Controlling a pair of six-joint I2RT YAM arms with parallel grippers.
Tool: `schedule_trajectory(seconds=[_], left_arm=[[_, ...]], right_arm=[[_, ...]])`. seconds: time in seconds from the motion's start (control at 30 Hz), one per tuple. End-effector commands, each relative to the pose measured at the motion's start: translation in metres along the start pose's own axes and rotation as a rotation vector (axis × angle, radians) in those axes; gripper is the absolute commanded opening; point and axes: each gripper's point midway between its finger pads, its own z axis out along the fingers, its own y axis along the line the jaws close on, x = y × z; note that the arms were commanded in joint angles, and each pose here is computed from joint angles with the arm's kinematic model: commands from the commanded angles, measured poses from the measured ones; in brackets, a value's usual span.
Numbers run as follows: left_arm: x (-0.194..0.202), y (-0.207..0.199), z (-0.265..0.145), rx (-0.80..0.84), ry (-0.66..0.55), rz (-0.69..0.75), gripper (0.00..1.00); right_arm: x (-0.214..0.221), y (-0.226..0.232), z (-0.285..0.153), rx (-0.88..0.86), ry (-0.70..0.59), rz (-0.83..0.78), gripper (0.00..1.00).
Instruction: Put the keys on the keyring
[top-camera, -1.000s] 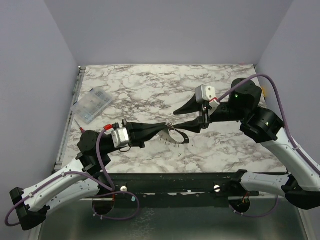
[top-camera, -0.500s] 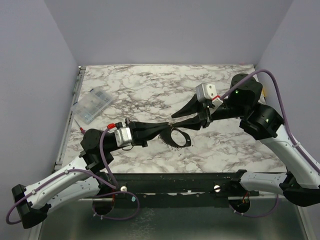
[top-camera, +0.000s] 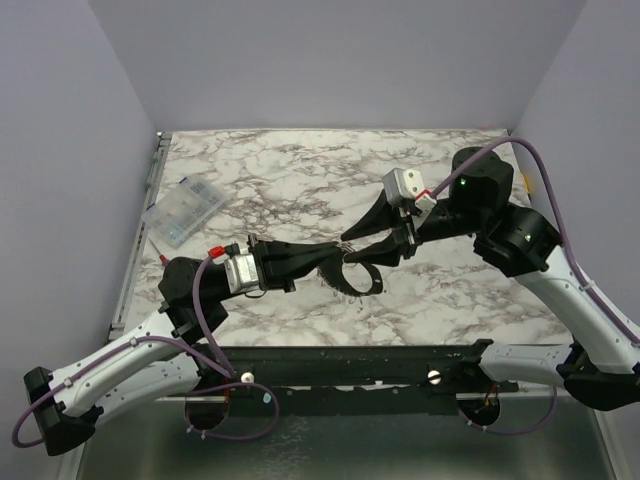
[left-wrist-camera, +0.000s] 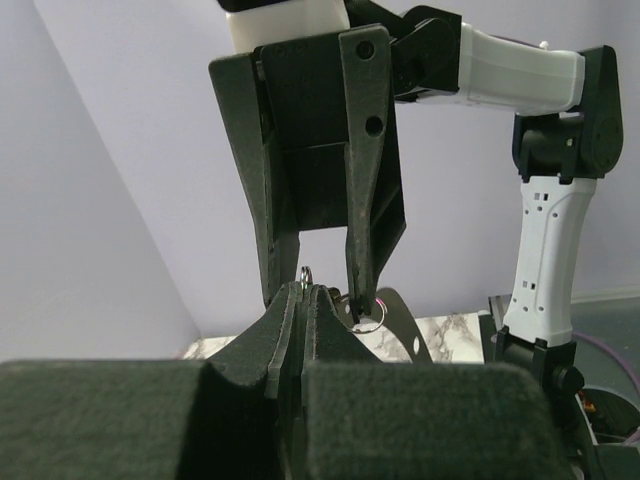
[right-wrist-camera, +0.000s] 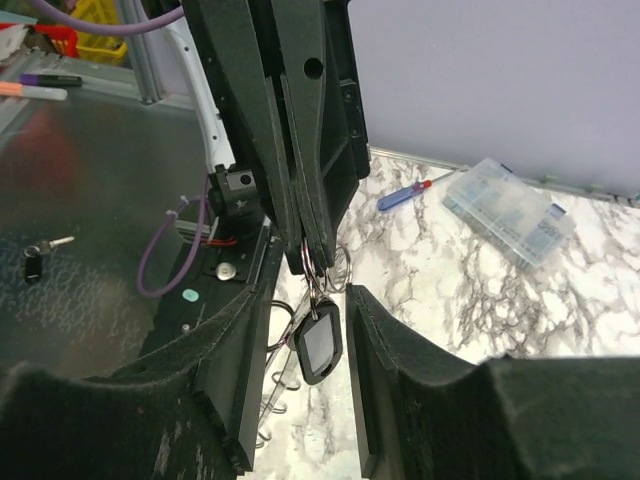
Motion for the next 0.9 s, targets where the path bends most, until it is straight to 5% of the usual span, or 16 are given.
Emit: schedule_trajectory(seconds=[0.0, 0.3, 0.53, 0.87], left_arm=[[-0.039, 0.002, 0.004, 0.012, -0.103, 0.043, 0.00], [-0.035, 0.002, 0.007, 0.018, -0.099, 0.039, 0.00], [-0.034, 0.002, 0.007, 0.013, -0.100, 0.035, 0.00], [-0.034, 0.005, 0.004, -0.010, -0.103, 0.035, 0.00]], right_arm=[[0.004, 0.009, 0.002, -0.059, 0.014, 0.032, 0.41], [-0.002, 0.007, 0.004, -0.067, 0.000, 0.014, 0.35], [0.002, 0.005, 0.004, -0.057, 0.012, 0.012, 0.01], [0.008, -0.001, 0.006, -0.040, 0.036, 0.013, 0.01]])
